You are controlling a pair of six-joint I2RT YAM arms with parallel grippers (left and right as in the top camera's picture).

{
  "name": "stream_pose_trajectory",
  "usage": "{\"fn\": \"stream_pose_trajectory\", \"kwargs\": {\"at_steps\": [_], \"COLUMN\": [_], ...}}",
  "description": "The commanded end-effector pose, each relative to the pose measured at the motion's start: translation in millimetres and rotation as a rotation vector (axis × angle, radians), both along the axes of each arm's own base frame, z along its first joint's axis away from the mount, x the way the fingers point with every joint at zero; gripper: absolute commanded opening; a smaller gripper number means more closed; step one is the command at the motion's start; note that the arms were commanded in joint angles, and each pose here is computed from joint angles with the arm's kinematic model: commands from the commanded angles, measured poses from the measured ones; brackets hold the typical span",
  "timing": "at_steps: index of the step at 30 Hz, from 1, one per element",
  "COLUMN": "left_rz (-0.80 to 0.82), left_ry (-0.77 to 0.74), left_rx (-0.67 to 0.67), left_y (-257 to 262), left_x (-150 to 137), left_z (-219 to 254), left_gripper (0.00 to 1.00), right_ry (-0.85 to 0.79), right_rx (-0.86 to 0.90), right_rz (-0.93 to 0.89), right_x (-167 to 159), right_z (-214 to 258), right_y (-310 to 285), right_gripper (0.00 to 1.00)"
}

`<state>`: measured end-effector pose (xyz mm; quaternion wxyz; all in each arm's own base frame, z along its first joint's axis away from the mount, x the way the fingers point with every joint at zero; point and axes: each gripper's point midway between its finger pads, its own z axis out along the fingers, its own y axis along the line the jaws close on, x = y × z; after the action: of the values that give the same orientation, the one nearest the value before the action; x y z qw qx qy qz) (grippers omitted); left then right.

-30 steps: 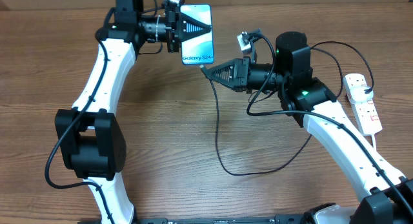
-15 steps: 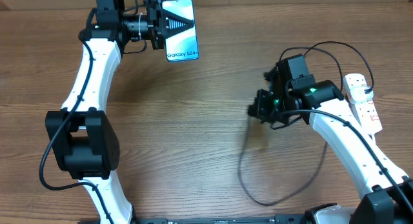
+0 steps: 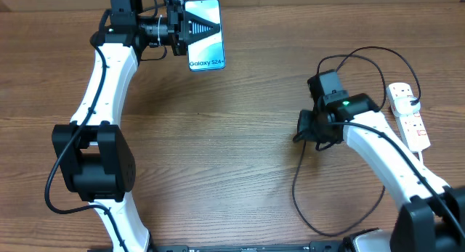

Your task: Plug charger to phone and switch on socket

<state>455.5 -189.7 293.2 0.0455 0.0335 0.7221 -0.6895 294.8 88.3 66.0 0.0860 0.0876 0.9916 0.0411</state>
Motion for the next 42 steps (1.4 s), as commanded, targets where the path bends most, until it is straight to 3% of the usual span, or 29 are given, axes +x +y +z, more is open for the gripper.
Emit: {"fn": "stream_pose_trajectory", "kwargs": {"at_steps": [1, 16, 17, 19, 24, 30, 36, 42], "left_rz": [-0.053, -0.069, -0.069, -0.069, -0.069, -0.069, -0.069, -0.069], "left_ry": [-0.024, -0.022, -0.023, -0.023, -0.022, -0.022, -0.023, -0.019], "left_rx": [-0.025, -0.025, -0.025, -0.025, -0.025, -0.025, -0.025, -0.025], "left_y": [-8, -16, -16, -16, -16, -16, -16, -16], "left_x": [-8, -11, -11, -11, -11, -11, -11, -11], "left_z": [3, 3, 3, 3, 3, 3, 3, 3], "left_gripper": [0.04, 0.04, 0.04, 0.04, 0.04, 0.04, 0.04, 0.04], "right_ry": [0.047, 0.127, 0.134, 0.139, 0.138, 0.135, 0.136, 0.139], "right_rx": [-0.062, -0.084, -0.086, -0.087, -0.087, -0.086, -0.086, -0.086], "right_rz": [-0.004, -0.008, -0.007, -0.007, -0.008, -0.008, -0.007, -0.008], "right_x": [-14, -33, -34, -34, -34, -34, -34, -34], "right_z": [-28, -95, -98, -99, -99, -99, -99, -99], "right_y": [-13, -18, -18, -18, -18, -18, -18, -18], "right_gripper": [0.04, 0.04, 0.07, 0.29, 0.34, 0.34, 0.19, 0.18]}}
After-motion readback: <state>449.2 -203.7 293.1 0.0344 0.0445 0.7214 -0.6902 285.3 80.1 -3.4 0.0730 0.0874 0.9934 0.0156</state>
